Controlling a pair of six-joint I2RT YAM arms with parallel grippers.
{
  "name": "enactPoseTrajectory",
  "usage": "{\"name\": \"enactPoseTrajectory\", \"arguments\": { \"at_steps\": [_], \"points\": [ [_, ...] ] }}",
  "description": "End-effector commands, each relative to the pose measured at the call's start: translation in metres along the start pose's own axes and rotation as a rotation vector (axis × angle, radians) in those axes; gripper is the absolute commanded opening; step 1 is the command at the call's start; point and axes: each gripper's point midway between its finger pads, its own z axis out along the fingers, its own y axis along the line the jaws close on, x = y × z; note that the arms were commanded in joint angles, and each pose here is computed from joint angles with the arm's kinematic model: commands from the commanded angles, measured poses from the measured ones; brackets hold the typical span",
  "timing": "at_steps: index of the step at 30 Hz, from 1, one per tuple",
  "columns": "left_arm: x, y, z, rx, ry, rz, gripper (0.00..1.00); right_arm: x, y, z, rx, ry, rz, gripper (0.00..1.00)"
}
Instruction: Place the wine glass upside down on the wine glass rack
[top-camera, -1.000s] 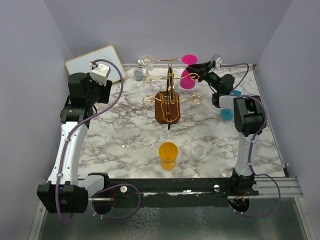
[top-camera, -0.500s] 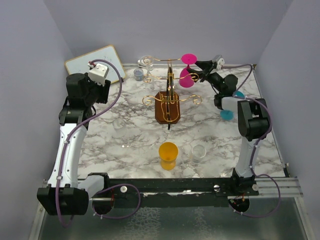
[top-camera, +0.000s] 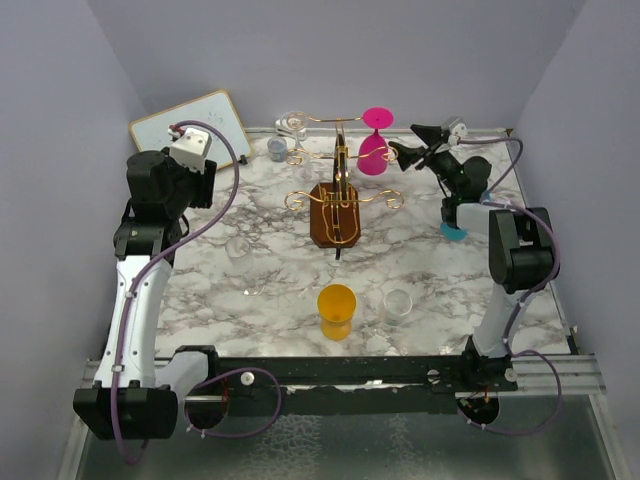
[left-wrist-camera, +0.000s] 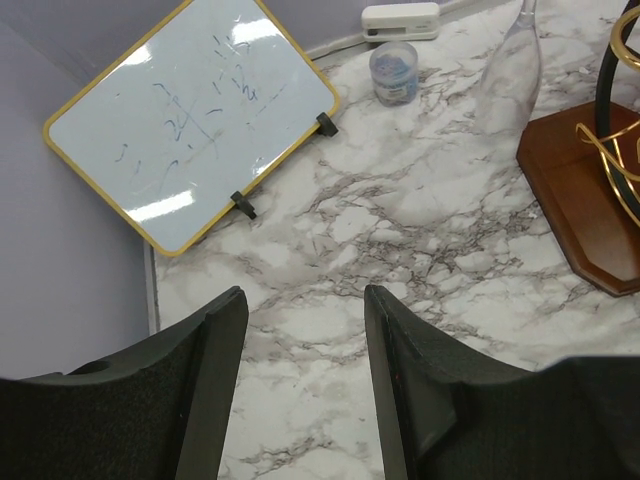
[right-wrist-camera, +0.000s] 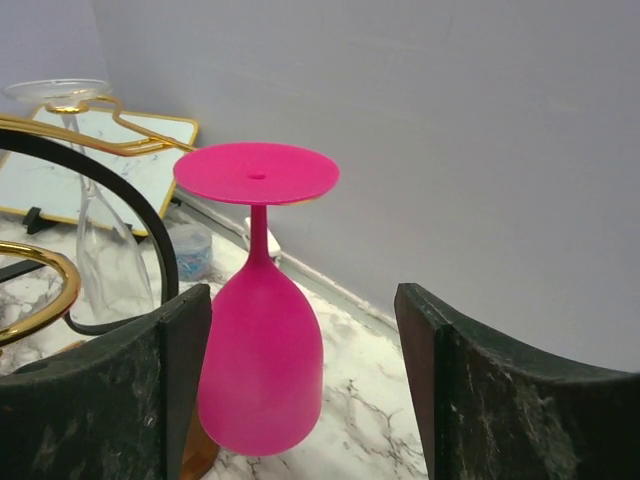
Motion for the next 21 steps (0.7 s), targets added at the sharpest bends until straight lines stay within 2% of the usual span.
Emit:
{"name": "enactPoseTrajectory", "arguments": {
  "at_steps": [1, 2, 3, 4, 9, 15, 18, 21],
  "points": [
    [-0.011, 0.016, -0.013, -0.086, -0.051, -0.034, 0.54, -0.027, -0.025, -0.01, 0.147, -0.013, -0.064, 0.75],
    [-0.01, 0.019, -0.015, -0.1, -0.049, -0.038, 0.54, -0.03, -0.027, -0.011, 0.163, -0.009, -0.075, 0.78],
    [-0.011, 0.024, -0.018, -0.128, -0.05, -0.043, 0.54, -0.034, -0.029, -0.012, 0.176, -0.006, -0.085, 0.95],
    [-0.01, 0.031, -0.021, -0.163, -0.047, -0.051, 0.55, -0.04, -0.031, -0.013, 0.191, -0.001, -0.093, 1.0],
    [-0.005, 0.048, -0.04, -0.252, -0.011, -0.056, 0.64, -0.059, -0.044, -0.024, 0.299, 0.074, -0.109, 0.99],
    [0.016, 0.05, -0.054, -0.269, 0.065, -0.02, 0.64, -0.088, -0.056, -0.043, 0.436, 0.116, -0.128, 0.99],
    [0.025, 0.05, -0.058, -0.249, 0.119, 0.015, 0.67, -0.095, -0.067, -0.052, 0.542, 0.184, -0.044, 0.99],
    [0.032, 0.043, -0.063, -0.194, 0.172, 0.041, 0.62, -0.096, -0.069, -0.068, 0.675, 0.33, 0.149, 0.99]
  ]
}}
